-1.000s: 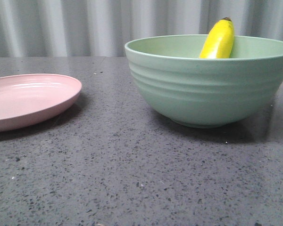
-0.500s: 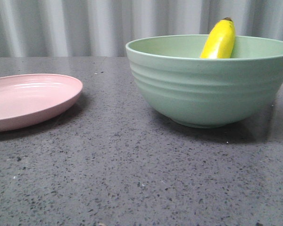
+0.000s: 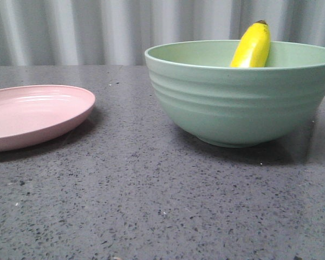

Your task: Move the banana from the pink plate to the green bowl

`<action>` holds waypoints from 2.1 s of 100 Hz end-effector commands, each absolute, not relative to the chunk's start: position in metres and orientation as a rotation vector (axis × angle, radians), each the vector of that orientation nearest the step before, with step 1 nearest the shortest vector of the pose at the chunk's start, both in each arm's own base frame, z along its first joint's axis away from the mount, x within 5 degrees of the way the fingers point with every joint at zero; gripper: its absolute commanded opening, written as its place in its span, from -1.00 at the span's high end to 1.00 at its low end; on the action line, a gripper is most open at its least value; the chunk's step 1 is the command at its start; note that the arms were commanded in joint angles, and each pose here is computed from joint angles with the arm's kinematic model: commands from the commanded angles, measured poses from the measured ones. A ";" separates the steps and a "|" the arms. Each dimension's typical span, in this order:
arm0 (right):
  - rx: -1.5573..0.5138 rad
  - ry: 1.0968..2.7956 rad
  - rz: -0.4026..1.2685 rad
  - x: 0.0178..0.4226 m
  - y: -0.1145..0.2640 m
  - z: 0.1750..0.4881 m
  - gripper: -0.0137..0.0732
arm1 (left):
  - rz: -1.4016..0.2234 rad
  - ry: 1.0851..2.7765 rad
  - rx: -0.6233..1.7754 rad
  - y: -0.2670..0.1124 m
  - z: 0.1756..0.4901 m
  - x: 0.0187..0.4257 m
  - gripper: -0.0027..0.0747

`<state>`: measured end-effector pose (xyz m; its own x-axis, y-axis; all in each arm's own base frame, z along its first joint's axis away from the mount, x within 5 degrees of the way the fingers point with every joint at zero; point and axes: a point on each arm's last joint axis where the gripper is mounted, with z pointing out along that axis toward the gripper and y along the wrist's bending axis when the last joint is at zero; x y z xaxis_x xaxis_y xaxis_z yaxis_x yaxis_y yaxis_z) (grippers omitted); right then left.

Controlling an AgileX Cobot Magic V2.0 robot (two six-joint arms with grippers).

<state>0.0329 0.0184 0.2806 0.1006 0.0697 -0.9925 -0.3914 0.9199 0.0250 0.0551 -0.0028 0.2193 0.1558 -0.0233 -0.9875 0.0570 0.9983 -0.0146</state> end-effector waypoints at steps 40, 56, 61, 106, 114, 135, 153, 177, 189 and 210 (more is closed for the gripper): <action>-0.241 1.349 0.328 0.032 0.015 0.295 0.83 | -0.044 1.718 -0.001 -0.002 0.188 0.053 0.98; -0.241 1.349 0.328 0.032 0.015 0.295 0.83 | -0.044 1.718 -0.001 -0.002 0.188 0.053 0.98; -0.241 1.349 0.328 0.032 0.015 0.295 0.83 | -0.044 1.718 -0.001 -0.002 0.188 0.053 0.98; -0.241 1.347 0.327 0.032 0.015 0.295 0.83 | -0.044 1.718 -0.001 -0.002 0.188 0.053 0.98; -0.240 1.348 0.327 0.032 0.015 0.295 0.83 | -0.044 1.718 -0.001 -0.002 0.188 0.053 0.98; -0.250 1.341 0.164 0.041 0.013 0.276 0.83 | -0.044 1.718 -0.001 -0.002 0.188 0.053 0.98; -0.126 1.341 0.020 0.051 0.005 0.251 0.83 | -0.044 1.718 -0.001 -0.002 0.188 0.053 0.98; 0.043 1.389 -0.013 0.057 -0.002 0.223 0.83 | -0.044 1.718 -0.001 -0.002 0.188 0.053 0.98; 0.075 1.439 -0.049 0.058 -0.004 0.210 0.83 | -0.044 1.718 -0.001 -0.002 0.188 0.053 0.98; 0.118 1.564 -0.081 0.055 -0.007 0.197 0.83 | -0.044 1.720 -0.001 -0.002 0.188 0.053 0.98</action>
<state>0.0557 -0.0068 0.2025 0.0070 0.0365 -0.9993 0.1164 0.9925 0.0371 0.0538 -0.0027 0.1846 -0.2259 -0.0083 -0.9741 0.0301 0.9994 -0.0154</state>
